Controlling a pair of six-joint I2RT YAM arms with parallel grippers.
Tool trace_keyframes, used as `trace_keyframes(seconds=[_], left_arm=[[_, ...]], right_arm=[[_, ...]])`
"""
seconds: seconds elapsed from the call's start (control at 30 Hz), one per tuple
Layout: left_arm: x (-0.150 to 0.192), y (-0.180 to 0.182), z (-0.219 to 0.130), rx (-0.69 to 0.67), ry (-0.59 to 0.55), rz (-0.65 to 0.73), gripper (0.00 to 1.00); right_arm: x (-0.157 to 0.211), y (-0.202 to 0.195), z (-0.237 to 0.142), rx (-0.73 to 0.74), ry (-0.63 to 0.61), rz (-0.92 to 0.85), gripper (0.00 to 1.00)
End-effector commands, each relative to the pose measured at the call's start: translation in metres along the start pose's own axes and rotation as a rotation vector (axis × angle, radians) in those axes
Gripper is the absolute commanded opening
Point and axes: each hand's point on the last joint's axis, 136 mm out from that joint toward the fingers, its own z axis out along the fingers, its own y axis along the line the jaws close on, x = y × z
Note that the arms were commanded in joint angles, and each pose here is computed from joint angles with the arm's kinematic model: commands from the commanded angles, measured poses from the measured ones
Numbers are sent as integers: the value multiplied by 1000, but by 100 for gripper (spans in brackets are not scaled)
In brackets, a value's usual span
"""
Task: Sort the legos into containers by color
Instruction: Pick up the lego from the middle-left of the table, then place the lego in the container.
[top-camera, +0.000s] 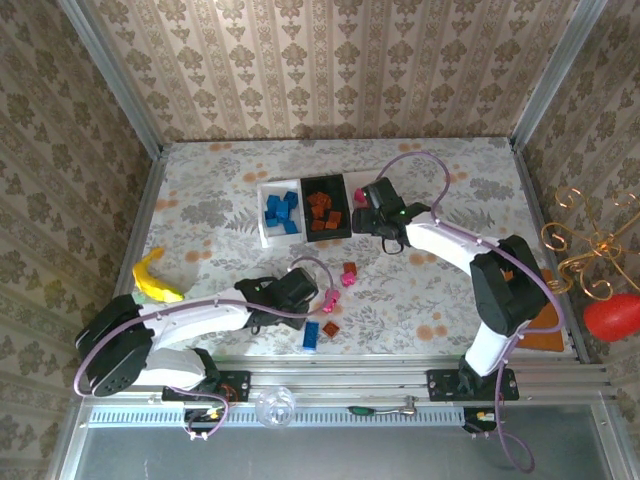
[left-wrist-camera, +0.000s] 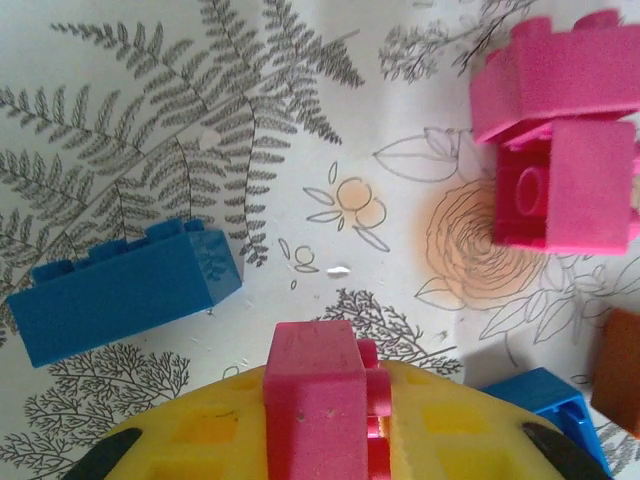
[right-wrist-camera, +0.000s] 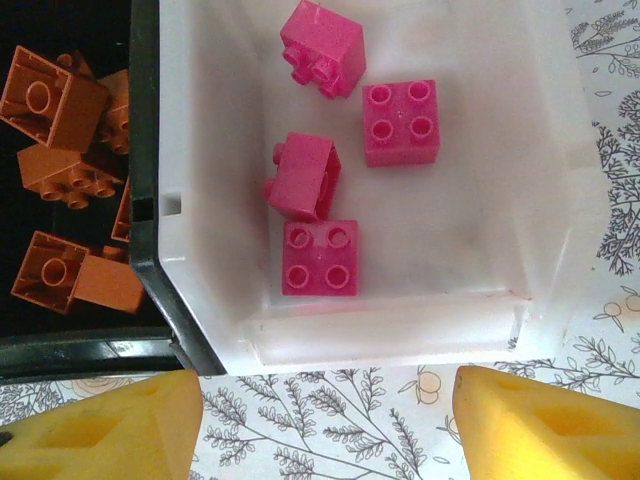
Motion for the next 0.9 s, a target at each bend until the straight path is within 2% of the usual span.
trace_keyframes(seconds=[0.0,0.23,0.5,0.67,0.87], left_arm=[[-60,-15,-30,120,-159,-30,26],[-173,-30,-45,274,-328,-53,26],[-284,-33,-6,330,-368,-75,24],[-324,-33,17,326,-374,-81,24],[-350,-29,49,319,-354,-114,29]], right_arm=[[2,-9,-17,6,-36,36,69],[27,-27,-26,24,-28,72,69],[61,-41,-36,34,8,84,69],[74,-43,-40,42,21,71,69],[81,-39,-45,34,27,59,69]])
